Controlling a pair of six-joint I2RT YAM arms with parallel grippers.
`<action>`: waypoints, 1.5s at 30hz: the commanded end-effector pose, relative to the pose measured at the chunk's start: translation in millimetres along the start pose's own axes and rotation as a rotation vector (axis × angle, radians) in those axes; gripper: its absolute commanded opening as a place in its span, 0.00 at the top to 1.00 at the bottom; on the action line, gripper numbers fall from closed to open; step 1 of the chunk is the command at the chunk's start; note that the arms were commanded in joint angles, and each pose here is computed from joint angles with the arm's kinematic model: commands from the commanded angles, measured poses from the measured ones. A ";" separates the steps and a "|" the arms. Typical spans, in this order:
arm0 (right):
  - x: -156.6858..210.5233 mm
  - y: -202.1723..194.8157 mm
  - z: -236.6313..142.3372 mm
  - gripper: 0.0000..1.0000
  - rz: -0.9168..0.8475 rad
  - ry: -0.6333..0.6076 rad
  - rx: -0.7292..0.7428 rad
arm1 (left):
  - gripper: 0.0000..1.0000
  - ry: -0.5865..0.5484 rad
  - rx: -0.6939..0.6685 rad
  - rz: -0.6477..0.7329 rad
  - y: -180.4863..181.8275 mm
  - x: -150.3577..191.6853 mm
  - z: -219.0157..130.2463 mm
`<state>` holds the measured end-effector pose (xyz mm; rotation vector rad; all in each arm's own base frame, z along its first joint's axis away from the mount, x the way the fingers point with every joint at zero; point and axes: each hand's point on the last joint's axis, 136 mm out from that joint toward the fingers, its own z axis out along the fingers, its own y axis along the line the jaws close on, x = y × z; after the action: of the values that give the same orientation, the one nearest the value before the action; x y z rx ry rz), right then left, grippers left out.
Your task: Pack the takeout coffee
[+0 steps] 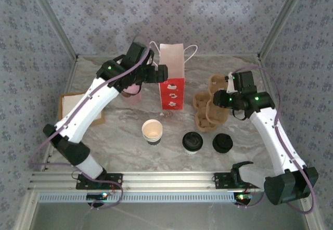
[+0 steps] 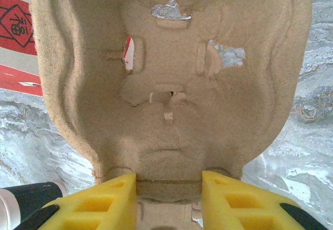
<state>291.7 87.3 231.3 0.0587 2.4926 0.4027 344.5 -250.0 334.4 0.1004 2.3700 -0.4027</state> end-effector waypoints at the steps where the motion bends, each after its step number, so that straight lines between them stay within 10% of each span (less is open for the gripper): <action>1: 4.8 1.0 -9.4 0.64 0.023 0.002 -0.021 | 0.02 0.077 -0.005 0.029 1.5 2.6 9.9; 29: 3.8 5.8 -21.2 0.64 0.046 -0.026 -0.068 | 0.87 0.203 -0.009 0.008 -8.6 -1.3 72.4; 45: -7.4 12.0 -47.6 0.64 0.049 -0.084 -0.083 | 0.94 0.205 0.029 0.041 -35.5 28.4 33.4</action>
<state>275.2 86.7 255.2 0.0822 2.4321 0.4936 355.9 -302.9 278.2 0.2281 2.5964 -0.4041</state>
